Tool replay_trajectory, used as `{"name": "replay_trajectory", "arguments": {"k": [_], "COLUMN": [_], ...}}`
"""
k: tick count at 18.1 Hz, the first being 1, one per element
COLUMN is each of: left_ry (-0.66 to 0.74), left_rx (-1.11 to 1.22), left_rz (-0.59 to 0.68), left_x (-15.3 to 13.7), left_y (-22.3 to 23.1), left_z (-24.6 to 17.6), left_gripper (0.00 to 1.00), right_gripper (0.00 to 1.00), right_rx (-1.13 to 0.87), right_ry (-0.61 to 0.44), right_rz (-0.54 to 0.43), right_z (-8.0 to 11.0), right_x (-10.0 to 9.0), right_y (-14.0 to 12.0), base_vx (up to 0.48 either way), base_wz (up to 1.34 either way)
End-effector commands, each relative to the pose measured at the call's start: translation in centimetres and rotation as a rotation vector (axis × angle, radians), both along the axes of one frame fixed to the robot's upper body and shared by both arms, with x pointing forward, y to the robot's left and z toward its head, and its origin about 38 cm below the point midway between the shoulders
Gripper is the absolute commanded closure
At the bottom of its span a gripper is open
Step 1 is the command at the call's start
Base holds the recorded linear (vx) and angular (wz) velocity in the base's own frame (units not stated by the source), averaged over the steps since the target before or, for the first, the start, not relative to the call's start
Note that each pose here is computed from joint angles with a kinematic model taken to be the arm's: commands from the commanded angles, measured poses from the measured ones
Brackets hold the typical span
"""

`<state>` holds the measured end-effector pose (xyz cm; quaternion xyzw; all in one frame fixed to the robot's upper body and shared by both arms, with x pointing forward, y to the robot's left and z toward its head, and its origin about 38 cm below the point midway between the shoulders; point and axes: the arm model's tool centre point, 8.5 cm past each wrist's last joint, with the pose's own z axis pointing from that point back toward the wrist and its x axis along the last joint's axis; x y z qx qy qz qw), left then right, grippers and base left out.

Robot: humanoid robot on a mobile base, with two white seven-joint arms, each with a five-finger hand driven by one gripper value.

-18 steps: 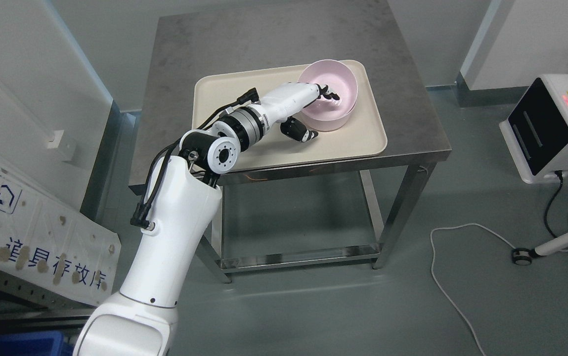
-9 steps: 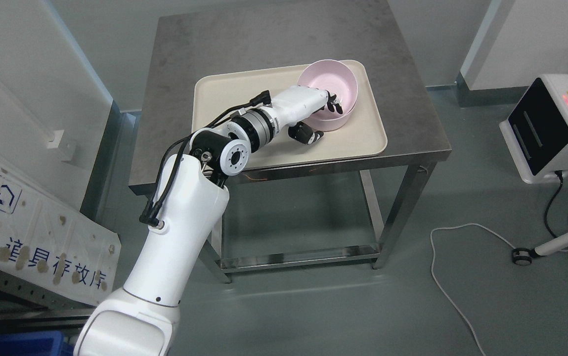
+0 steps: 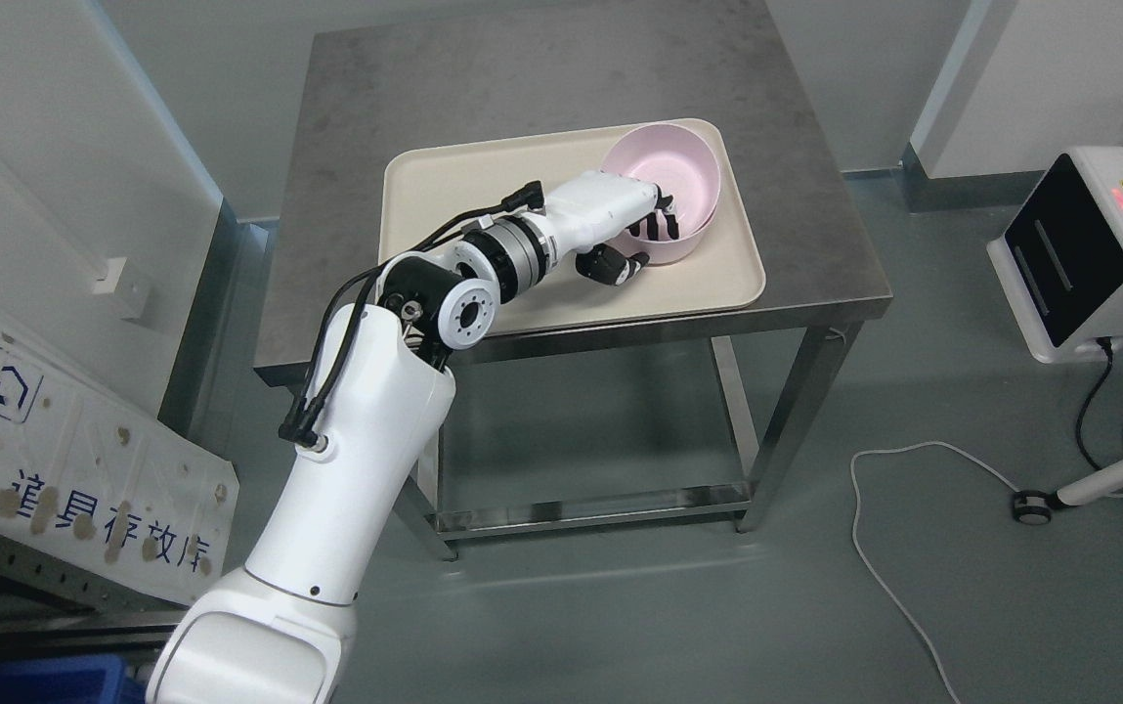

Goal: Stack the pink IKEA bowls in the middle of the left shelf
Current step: 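Grasp the rim of the stacked pink bowls with the left hand, then lift the stacked bowls off the tray with the left hand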

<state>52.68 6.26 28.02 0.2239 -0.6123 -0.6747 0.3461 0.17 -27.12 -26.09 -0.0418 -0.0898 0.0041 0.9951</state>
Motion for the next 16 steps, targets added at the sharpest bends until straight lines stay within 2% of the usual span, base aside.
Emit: {"name": "replay_trajectory", "arguments": {"k": [1,8,16], "left_ry": [-0.02,-0.132,-0.191], "left_rx": [-0.058,-0.195,-0.38], "left_rz": [0.053,0.035,-0.102], "left_x": [1.0,0.2,-3.2], "left_y": [3.3,9.1,12.1], "left_z": [1.3,4.5,3.2], "left_gripper": [0.94,1.0,1.0], "right_gripper": [0.0,0.0,0.0], "right_rx": [-0.018,-0.018,-0.018], "right_ry": [0.0,0.0,0.0], "right_rz": [-0.002,-0.002,-0.002], "right_z": [0.1,0.1,0.1], "right_x": [0.0,0.0,0.0], "right_y": [-1.1,-1.1,-1.1], "base_vx": [0.0,0.0,0.0], "base_wz": [0.0,0.0,0.0]}}
